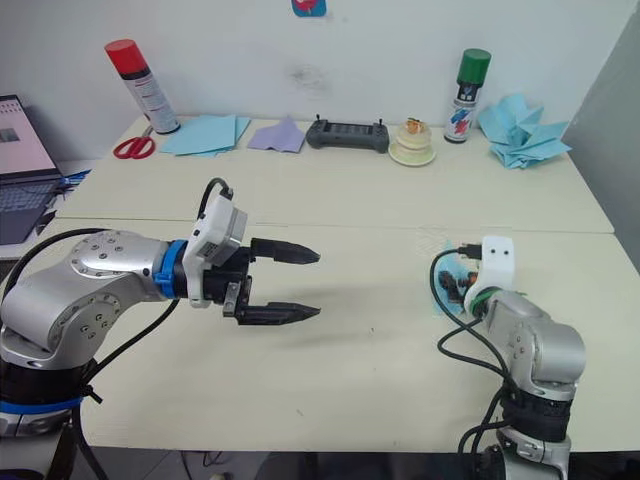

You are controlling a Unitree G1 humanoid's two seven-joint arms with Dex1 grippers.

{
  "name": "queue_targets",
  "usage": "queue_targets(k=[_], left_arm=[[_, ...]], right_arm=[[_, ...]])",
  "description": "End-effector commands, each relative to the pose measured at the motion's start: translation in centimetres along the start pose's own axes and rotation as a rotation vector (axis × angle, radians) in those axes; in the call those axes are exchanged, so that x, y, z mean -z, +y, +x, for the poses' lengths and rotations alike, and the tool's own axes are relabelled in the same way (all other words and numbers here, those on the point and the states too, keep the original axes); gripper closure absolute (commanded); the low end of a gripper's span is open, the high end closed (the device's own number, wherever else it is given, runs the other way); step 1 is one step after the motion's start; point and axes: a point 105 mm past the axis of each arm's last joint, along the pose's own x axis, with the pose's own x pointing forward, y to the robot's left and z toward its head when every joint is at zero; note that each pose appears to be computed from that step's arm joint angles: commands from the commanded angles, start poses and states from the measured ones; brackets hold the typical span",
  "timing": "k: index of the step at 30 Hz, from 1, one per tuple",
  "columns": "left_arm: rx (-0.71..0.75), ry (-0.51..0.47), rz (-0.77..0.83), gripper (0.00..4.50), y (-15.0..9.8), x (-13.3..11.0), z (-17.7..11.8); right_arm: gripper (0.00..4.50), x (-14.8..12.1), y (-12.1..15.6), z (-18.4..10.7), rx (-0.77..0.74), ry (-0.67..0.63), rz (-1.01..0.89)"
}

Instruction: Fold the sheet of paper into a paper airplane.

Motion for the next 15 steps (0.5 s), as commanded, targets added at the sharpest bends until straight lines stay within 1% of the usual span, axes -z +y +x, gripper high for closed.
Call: queue_targets(k=[1,2,3,4,6,7,9,10,12,15], left_arm=[[-0.161,-0.002,-0.01,0.0,1.4,1.5,-2.2],[-0.204,0.002,-0.021,0.0,1.7,2.3,-2.7],[-0.252,0.013,-0.033,0.0,2.0,3.3,-3.3],[-0.31,0.024,-0.044,0.0,2.4,4.3,-4.1],[-0.467,0.048,-0.055,0.0,3.5,5.9,-6.3],[-0.544,0.067,-0.054,0.0,4.0,6.6,-7.6],[-0.727,0.132,-0.014,0.0,5.1,7.9,-10.4],[-0.784,0.13,-0.03,0.0,5.2,8.1,-11.6],[-0.874,0.153,-0.014,0.0,5.0,8.5,-13.8],[-0.949,0.184,-0.018,0.0,4.5,9.2,-15.8]], right_arm=[[0.03,-4.0,0.0,-1.8,-0.094,-0.12,-0.098],[0.03,-4.2,0.1,-2.0,-0.148,-0.116,-0.14],[0.03,-4.2,0.2,-2.5,-0.239,-0.111,-0.227],[0.03,-3.6,-0.1,-3.3,-0.34,-0.099,-0.36],[0.03,-1.2,-1.8,-5.6,-0.551,-0.016,-0.607],[0.03,0.4,-3.5,-6.7,-0.604,0.059,-0.708],[0.03,2.1,-6.9,-8.3,-0.641,0.165,-0.781],[0.03,2.4,-8.0,-9.1,-0.658,0.198,-0.758],[0.03,1.3,-9.2,-9.6,-0.631,0.176,-0.71],[0.03,-0.2,-10.1,-9.6,-0.577,0.132,-0.681]])
